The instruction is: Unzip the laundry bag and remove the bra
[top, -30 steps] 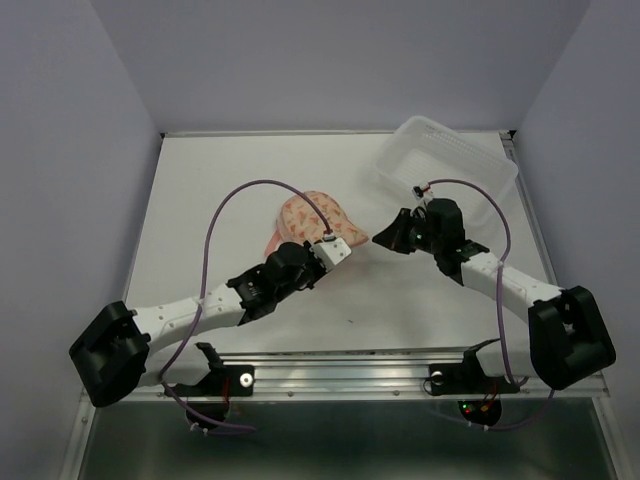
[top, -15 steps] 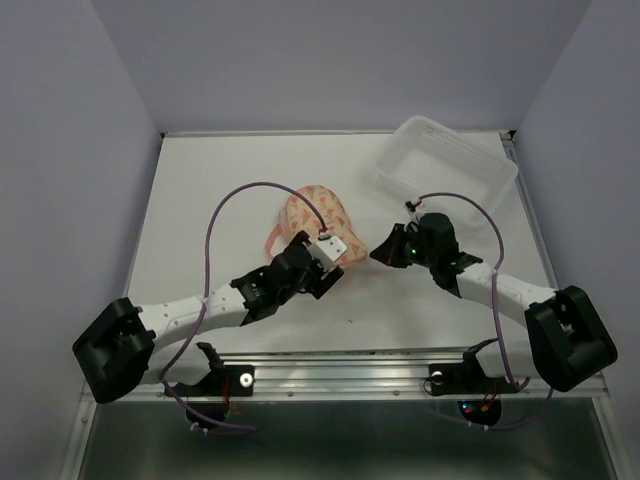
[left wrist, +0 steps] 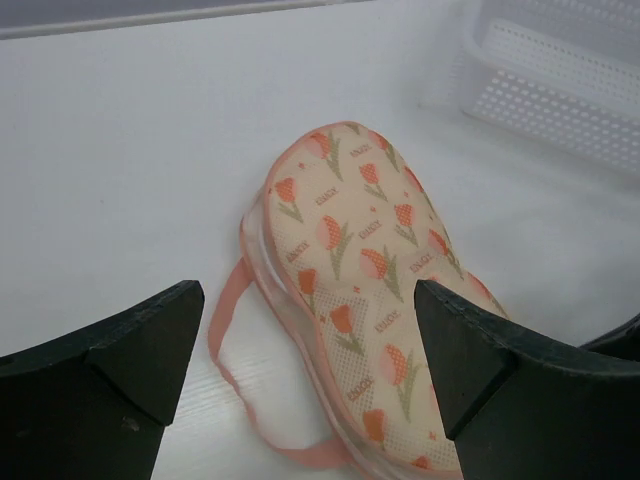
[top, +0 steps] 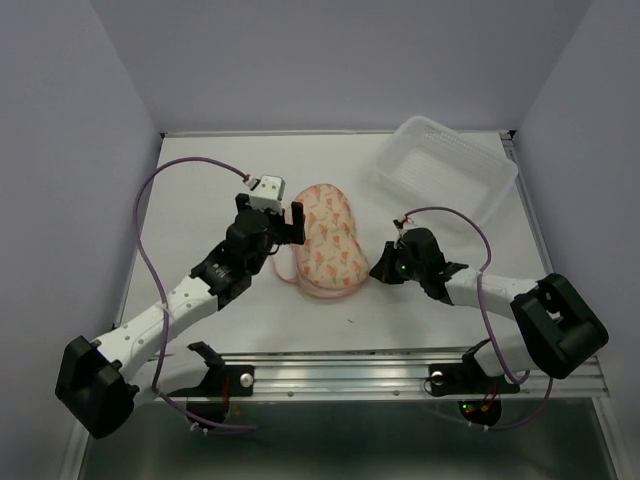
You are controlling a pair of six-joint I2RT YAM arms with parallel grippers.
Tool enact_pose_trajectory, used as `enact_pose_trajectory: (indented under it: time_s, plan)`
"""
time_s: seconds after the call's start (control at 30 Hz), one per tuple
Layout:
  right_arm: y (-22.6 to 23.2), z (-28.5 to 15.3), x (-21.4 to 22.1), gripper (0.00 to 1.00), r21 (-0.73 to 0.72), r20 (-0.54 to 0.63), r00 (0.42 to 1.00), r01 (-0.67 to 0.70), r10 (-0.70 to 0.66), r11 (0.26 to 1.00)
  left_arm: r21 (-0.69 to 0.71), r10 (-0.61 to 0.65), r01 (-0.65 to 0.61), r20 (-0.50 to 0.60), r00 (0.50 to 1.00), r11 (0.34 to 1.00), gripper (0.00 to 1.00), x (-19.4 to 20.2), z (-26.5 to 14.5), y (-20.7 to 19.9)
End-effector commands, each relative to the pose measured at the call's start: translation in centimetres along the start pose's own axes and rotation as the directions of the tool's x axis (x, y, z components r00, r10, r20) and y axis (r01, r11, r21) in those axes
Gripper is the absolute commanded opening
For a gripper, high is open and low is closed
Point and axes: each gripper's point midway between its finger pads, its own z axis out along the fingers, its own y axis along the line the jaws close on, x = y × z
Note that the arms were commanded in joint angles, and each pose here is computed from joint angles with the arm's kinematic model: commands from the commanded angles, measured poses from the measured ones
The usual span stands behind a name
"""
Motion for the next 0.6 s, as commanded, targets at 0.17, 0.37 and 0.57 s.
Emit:
enact_pose_trajectory:
  time_s: [0.17,0.37,0.57]
  plan:
    - [0.0,-0.4,1.7,0.27,0.020,-0.031,0.995,0.098,-0.097,0.995,-0.081,-0.242,0.238,-0.030,0.970,0.968,0.99,-1.5,-0.2,2.5]
    - [0.2,-2.3,-3.3,0.83,0.172,0.038,0.976,0.206,-0.215,0.963,-0.129,-0.357,0.345,-0.091,0.930,0.930,0.99,-1.4,0.5,6.6]
    - [4.3,-3.5,-8.9,1.00,0.176,0.131,0.933,0.311,-0.335,0.934,-0.104,-0.341,0.328,-0.147,0.929,0.939,0.99,-2.0,0.7,8.0]
